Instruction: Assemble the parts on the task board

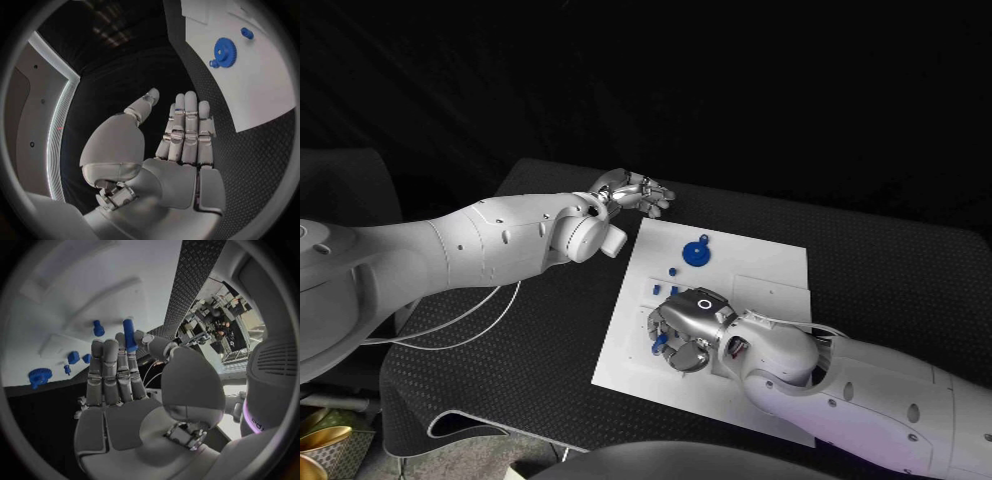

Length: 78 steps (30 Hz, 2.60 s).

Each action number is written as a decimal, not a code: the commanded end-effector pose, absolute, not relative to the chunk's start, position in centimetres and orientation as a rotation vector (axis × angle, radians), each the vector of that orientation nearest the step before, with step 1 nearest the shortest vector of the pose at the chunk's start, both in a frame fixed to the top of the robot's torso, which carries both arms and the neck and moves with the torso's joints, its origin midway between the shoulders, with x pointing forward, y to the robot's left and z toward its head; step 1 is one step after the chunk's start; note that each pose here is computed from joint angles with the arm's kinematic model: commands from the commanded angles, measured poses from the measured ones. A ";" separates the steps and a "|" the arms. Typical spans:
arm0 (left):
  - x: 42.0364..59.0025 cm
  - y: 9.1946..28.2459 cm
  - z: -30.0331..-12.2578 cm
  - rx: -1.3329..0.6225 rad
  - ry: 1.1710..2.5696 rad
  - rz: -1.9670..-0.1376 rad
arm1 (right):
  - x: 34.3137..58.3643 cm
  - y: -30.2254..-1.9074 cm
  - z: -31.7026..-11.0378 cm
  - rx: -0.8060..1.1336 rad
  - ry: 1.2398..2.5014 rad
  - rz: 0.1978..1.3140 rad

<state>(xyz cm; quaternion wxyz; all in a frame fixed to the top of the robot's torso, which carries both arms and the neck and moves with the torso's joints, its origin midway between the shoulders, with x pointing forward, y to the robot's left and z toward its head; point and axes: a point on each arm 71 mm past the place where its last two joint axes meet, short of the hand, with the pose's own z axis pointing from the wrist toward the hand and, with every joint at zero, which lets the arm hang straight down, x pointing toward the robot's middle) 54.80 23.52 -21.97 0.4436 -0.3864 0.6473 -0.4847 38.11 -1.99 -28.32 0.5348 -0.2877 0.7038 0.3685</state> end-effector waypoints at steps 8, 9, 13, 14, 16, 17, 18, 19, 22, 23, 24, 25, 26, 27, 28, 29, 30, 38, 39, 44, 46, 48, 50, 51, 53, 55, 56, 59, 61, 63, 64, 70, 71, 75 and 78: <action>54.8 23.6 -21.9 -0.955 1.601 -1.217 | 37.8 -2.2 -28.3 -0.674 1.655 0.896; 54.8 23.6 -21.9 -0.955 1.602 -1.217 | 37.8 -2.2 -28.3 -0.672 1.653 0.898; 54.8 23.6 -21.9 -0.955 1.601 -1.217 | 37.8 -2.2 -28.2 -0.669 1.648 0.904; 54.8 23.6 -21.9 -0.956 1.601 -1.216 | 37.7 -2.2 -28.2 -0.669 1.648 0.905; 54.8 23.6 -21.9 -0.956 1.601 -1.217 | 37.7 -2.2 -28.2 -0.667 1.646 0.907; 54.8 23.6 -21.9 -0.955 1.601 -1.217 | 37.7 -2.2 -28.2 -0.664 1.645 0.910; 54.8 23.6 -21.9 -0.955 1.602 -1.217 | 37.7 -2.2 -28.2 -0.666 1.649 0.908; 54.8 23.6 -21.9 -0.955 1.602 -1.217 | 37.7 -2.2 -28.2 -0.669 1.655 0.905; 54.8 23.6 -21.9 -0.955 1.602 -1.218 | 37.8 -2.2 -28.5 -0.684 1.676 0.891; 54.8 23.6 -21.9 -0.955 1.602 -1.218 | 37.8 -2.2 -28.5 -0.685 1.678 0.889; 54.8 23.6 -21.9 -0.956 1.603 -1.217 | 37.8 -2.2 -28.5 -0.686 1.681 0.887; 54.8 23.6 -21.9 -0.956 1.603 -1.217 | 37.8 -2.3 -28.5 -0.688 1.683 0.886; 54.8 23.6 -21.9 -0.956 1.603 -1.217 | 37.8 -2.2 -28.5 -0.689 1.684 0.885; 54.8 23.6 -21.9 -0.956 1.603 -1.217 | 37.8 -2.2 -28.6 -0.692 1.687 0.885; 54.8 23.6 -21.9 -0.956 1.604 -1.217 | 37.8 -2.2 -28.6 -0.694 1.690 0.884; 54.8 23.6 -21.9 -0.956 1.603 -1.217 | 37.8 -2.2 -28.6 -0.699 1.694 0.882; 54.8 23.6 -21.9 -0.956 1.603 -1.217 | 37.8 -2.1 -28.6 -0.701 1.696 0.880; 54.8 23.5 -21.9 -0.955 1.605 -1.220 | 38.0 -2.2 -29.0 -0.721 1.719 0.849; 54.8 23.5 -21.9 -0.955 1.605 -1.220 | 38.0 -2.2 -29.0 -0.725 1.717 0.847; 54.8 23.5 -21.9 -0.955 1.606 -1.220 | 38.0 -1.9 -29.1 -0.750 1.711 0.825; 54.7 23.5 -21.9 -0.955 1.606 -1.221 | 37.9 -1.8 -29.2 -0.774 1.721 0.805; 54.7 23.5 -21.9 -0.956 1.607 -1.221 | 37.8 -1.6 -29.2 -0.792 1.722 0.796; 54.7 23.5 -21.9 -0.956 1.607 -1.221 | 37.6 -1.5 -29.1 -0.798 1.724 0.798; 54.7 23.5 -21.9 -0.956 1.607 -1.221 | 37.6 -1.4 -29.1 -0.798 1.722 0.802; 54.7 23.4 -21.9 -0.956 1.606 -1.221 | 37.5 -1.2 -29.0 -0.798 1.714 0.810; 54.7 23.4 -21.9 -0.955 1.606 -1.221 | 37.4 -1.0 -28.9 -0.798 1.706 0.819; 54.7 23.4 -21.9 -0.955 1.607 -1.221 | 37.3 -0.9 -28.9 -0.798 1.705 0.822; 54.7 23.4 -21.9 -0.955 1.607 -1.222 | 37.2 -0.7 -28.8 -0.800 1.704 0.830; 54.7 23.4 -21.9 -0.955 1.608 -1.223 | 37.2 -0.6 -28.9 -0.806 1.716 0.822; 54.7 23.4 -21.9 -0.955 1.607 -1.222 | 37.2 -0.6 -28.9 -0.805 1.717 0.821; 54.7 23.4 -21.9 -0.955 1.608 -1.222 | 37.2 -0.6 -28.9 -0.805 1.720 0.818; 54.7 23.4 -21.9 -0.956 1.610 -1.223 | 37.4 -0.7 -29.0 -0.788 1.728 0.816; 54.7 23.4 -21.9 -0.956 1.610 -1.223 | 37.4 -0.7 -29.0 -0.788 1.729 0.817; 54.7 23.4 -21.9 -0.956 1.609 -1.222 | 37.4 -0.8 -29.0 -0.777 1.734 0.823; 54.7 23.4 -21.9 -0.956 1.610 -1.222 | 37.5 -0.8 -29.0 -0.767 1.734 0.827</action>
